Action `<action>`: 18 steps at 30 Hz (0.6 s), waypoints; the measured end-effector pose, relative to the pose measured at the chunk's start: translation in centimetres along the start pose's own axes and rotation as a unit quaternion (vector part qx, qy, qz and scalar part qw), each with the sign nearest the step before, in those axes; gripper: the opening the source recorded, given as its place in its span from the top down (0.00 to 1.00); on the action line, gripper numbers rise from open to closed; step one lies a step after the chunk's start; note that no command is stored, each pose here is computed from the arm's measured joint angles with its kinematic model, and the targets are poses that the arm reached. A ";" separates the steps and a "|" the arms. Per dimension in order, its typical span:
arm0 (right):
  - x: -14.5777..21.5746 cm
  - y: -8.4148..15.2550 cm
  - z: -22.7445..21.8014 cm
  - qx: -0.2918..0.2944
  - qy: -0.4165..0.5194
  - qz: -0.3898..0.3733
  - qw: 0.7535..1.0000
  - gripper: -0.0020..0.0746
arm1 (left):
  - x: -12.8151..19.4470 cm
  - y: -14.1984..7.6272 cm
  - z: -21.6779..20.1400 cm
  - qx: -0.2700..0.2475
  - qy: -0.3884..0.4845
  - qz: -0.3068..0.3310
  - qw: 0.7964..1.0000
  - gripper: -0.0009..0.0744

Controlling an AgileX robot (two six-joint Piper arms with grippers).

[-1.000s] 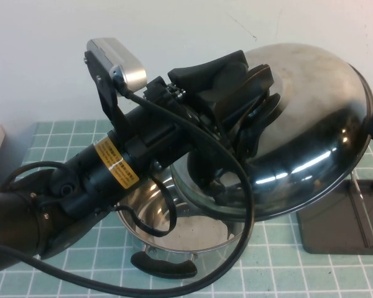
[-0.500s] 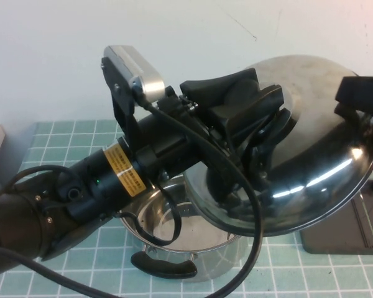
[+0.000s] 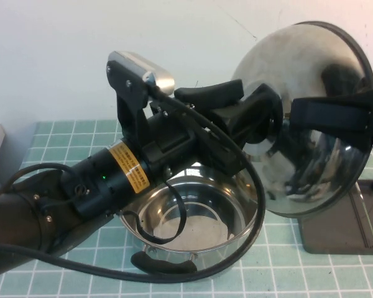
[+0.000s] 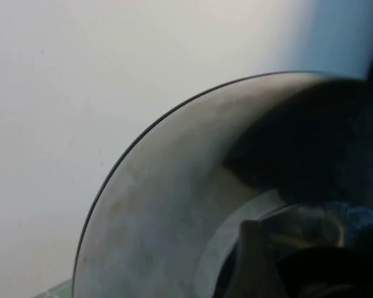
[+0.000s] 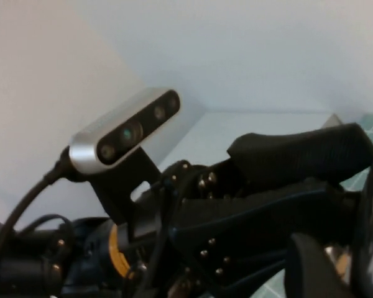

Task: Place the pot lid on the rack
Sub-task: Hand over the pot lid, then place the pot lid on the pot rack

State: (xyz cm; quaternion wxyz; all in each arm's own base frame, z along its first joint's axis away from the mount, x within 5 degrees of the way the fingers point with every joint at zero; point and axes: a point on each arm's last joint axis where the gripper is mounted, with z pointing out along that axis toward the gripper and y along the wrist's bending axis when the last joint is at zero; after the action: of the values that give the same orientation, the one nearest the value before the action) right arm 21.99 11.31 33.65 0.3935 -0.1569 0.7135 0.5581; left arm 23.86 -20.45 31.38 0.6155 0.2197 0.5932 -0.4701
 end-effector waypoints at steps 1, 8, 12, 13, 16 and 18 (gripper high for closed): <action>0.1 -0.1 0.0 0.006 0.004 -0.014 1.000 0.80 | 0.2 0.1 0.0 -0.008 0.010 0.000 1.000 0.45; -1.4 1.4 -0.7 0.036 -0.023 -0.133 0.990 0.80 | 0.6 1.3 -0.4 -0.053 0.049 0.023 0.997 0.36; -2.2 3.7 -2.1 0.078 -0.034 -0.212 0.974 0.80 | -0.7 3.0 -1.6 -0.105 0.057 0.041 0.992 0.40; -2.2 4.1 -2.6 0.101 -0.030 -0.233 0.967 0.80 | -1.2 3.3 -2.1 -0.118 0.058 0.048 0.990 0.43; -1.6 4.6 -4.0 0.169 -0.002 -0.273 0.947 0.80 | -2.6 3.9 -3.8 -0.168 0.083 0.073 0.980 0.60; -1.0 4.7 -4.9 0.214 0.031 -0.280 0.935 0.80 | -3.1 4.0 -4.7 -0.196 0.115 0.099 0.969 0.78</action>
State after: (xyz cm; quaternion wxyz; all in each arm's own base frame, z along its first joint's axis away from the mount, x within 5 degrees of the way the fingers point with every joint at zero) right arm 17.67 8.12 37.88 0.5359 -0.2792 0.7550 0.2546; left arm 25.19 -13.70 32.20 0.6174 0.2054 0.7160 -0.2529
